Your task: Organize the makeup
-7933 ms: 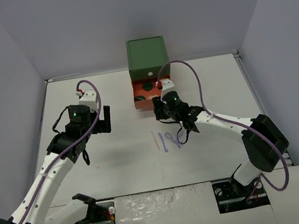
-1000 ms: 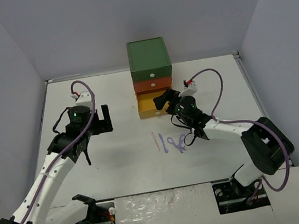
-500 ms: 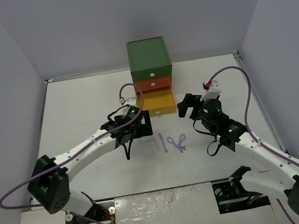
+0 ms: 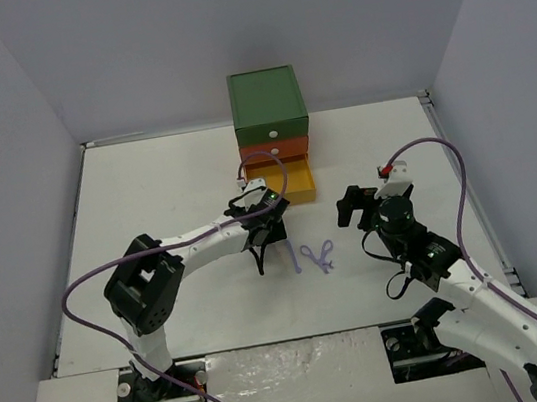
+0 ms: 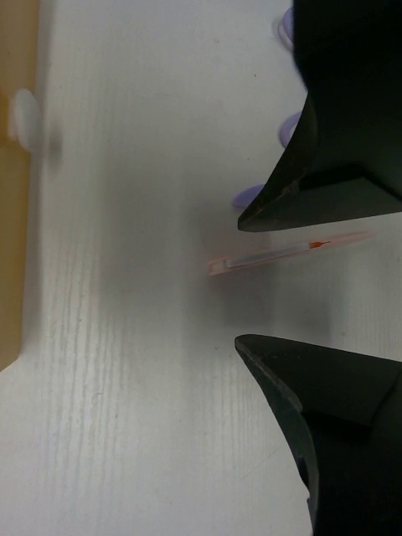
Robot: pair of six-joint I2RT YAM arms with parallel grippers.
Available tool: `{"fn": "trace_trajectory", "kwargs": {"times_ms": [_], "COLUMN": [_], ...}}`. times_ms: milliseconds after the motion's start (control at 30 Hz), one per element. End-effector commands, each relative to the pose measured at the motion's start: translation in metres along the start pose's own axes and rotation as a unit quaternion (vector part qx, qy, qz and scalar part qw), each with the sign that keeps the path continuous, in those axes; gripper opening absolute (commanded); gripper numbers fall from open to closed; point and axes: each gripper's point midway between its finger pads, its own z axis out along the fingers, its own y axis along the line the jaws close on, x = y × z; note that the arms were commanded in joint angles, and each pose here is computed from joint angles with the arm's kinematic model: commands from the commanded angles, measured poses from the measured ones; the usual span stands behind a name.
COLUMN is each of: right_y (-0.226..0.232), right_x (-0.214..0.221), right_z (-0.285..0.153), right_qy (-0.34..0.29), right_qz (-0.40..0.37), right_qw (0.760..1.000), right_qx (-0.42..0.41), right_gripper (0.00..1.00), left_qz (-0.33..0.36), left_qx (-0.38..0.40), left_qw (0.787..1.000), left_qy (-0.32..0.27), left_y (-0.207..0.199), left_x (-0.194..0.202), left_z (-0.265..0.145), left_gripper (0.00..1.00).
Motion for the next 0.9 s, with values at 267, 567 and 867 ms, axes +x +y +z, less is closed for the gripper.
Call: {"fn": "trace_trajectory", "kwargs": {"times_ms": [267,567,867], "right_y": [-0.01,-0.009,0.0], "right_x": [-0.007,-0.013,-0.038], "right_z": [0.002,-0.002,-0.018], "right_qy": [-0.025,-0.034,-0.068], "right_qz": [-0.002,0.002,0.005], "right_qw": [0.999,0.999,0.998], "right_qx": [0.021,0.017,-0.014], "right_gripper": [1.0,1.0,1.0], "left_qz": [-0.023,0.094,0.38], "left_qx": [0.003,0.016,0.023], "left_qw": [1.0,0.993,0.903], "left_qy": [-0.013,-0.068,-0.198], "left_y": [-0.009,-0.014,-0.042], "left_x": [0.012,-0.032,-0.145], "left_z": [-0.003,-0.038,-0.078], "left_gripper": [0.17,0.0,0.0]}}
